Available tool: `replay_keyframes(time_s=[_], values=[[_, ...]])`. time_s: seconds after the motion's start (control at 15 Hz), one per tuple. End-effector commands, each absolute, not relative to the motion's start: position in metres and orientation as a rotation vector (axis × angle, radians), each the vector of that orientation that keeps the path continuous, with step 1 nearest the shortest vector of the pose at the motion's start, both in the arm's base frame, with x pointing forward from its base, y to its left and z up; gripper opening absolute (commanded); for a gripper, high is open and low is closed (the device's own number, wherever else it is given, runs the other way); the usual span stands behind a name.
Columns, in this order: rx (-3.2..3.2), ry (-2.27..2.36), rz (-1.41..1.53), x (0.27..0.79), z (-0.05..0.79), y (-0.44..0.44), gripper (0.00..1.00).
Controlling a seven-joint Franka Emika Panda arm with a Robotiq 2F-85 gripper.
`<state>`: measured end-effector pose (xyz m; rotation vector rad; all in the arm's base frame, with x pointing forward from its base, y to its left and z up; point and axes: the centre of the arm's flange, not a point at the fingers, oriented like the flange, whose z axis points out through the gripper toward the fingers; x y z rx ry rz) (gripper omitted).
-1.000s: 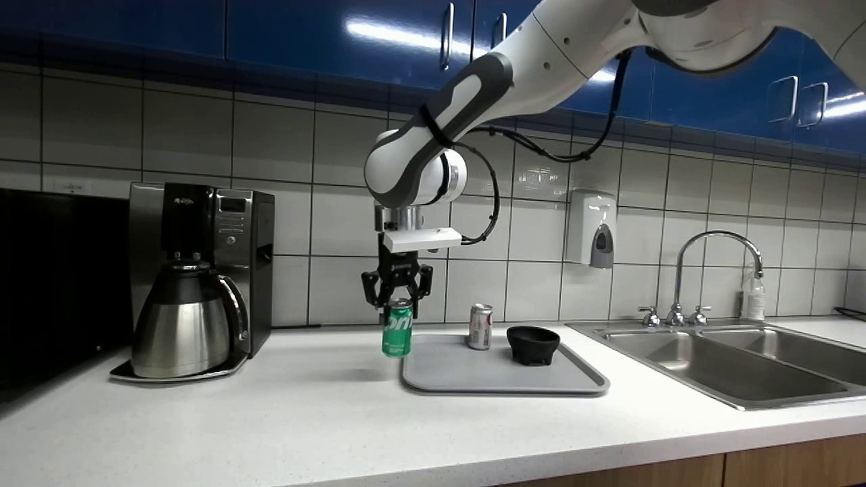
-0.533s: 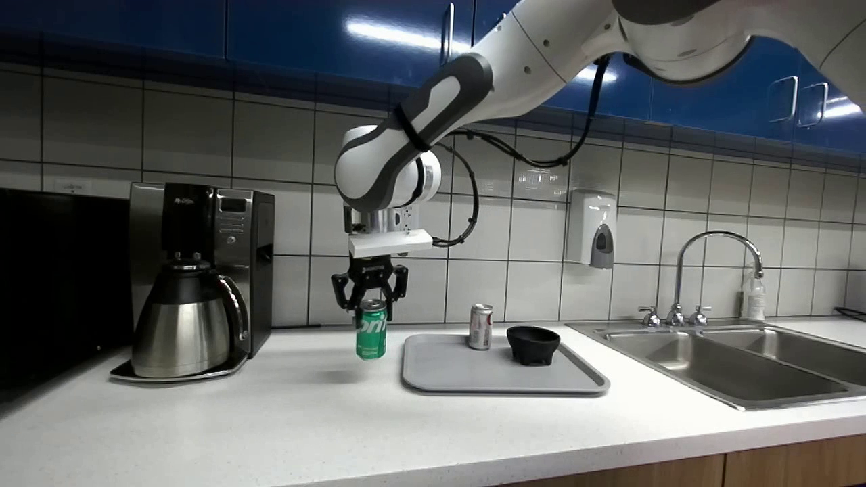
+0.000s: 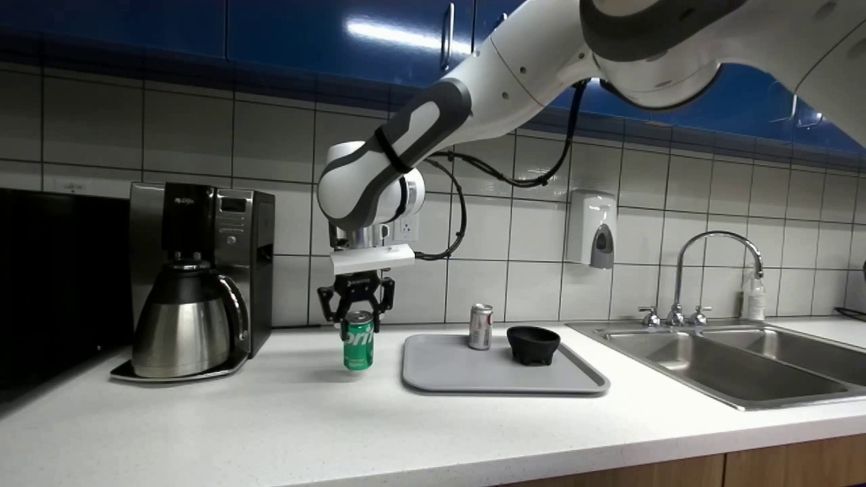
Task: Remove the objects on the tray
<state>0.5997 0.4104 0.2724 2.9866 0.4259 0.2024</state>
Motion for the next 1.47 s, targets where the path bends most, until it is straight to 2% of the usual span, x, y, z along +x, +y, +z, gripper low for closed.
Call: replay_keyframes(time_s=[0.0, 1.4], values=[[2.98, 0.355, 0.211, 0.621, 0.275, 0.422, 0.38], [2.978, 0.262, 0.019, 0.64, 0.279, 0.427, 0.38]])
